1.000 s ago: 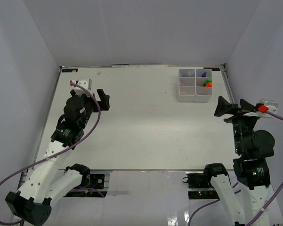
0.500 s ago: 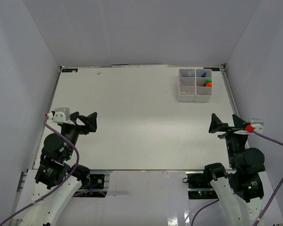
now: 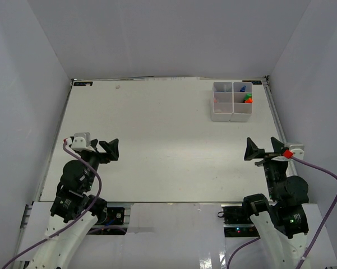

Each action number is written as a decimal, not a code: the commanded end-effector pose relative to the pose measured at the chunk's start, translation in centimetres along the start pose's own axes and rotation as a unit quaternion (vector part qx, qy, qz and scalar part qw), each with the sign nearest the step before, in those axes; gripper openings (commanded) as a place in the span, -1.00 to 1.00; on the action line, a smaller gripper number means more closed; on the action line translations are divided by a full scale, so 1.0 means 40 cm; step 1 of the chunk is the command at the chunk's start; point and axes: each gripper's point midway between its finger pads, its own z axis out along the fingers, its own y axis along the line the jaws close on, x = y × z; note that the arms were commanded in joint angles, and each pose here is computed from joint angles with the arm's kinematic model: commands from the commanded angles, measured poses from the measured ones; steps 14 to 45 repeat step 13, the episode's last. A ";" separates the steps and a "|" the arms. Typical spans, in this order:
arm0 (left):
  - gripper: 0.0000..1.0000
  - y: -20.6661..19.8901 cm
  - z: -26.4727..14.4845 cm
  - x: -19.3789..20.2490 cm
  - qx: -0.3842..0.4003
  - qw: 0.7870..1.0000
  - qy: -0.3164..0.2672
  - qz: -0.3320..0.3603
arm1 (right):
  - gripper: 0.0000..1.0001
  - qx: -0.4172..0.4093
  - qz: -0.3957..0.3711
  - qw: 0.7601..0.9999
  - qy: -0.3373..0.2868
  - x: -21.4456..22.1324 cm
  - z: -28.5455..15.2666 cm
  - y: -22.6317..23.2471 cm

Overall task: Sort the stationery into containers
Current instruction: Reset both arms

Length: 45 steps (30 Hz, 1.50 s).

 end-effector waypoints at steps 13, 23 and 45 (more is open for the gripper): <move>0.96 0.019 0.020 0.017 -0.019 1.000 0.001 0.011 | 0.80 -0.011 -0.002 1.000 -0.016 -0.010 0.028 0.014; 0.96 0.019 0.020 0.017 -0.019 1.000 0.001 0.011 | 0.80 -0.011 -0.002 1.000 -0.016 -0.010 0.028 0.014; 0.96 0.019 0.020 0.017 -0.019 1.000 0.001 0.011 | 0.80 -0.011 -0.002 1.000 -0.016 -0.010 0.028 0.014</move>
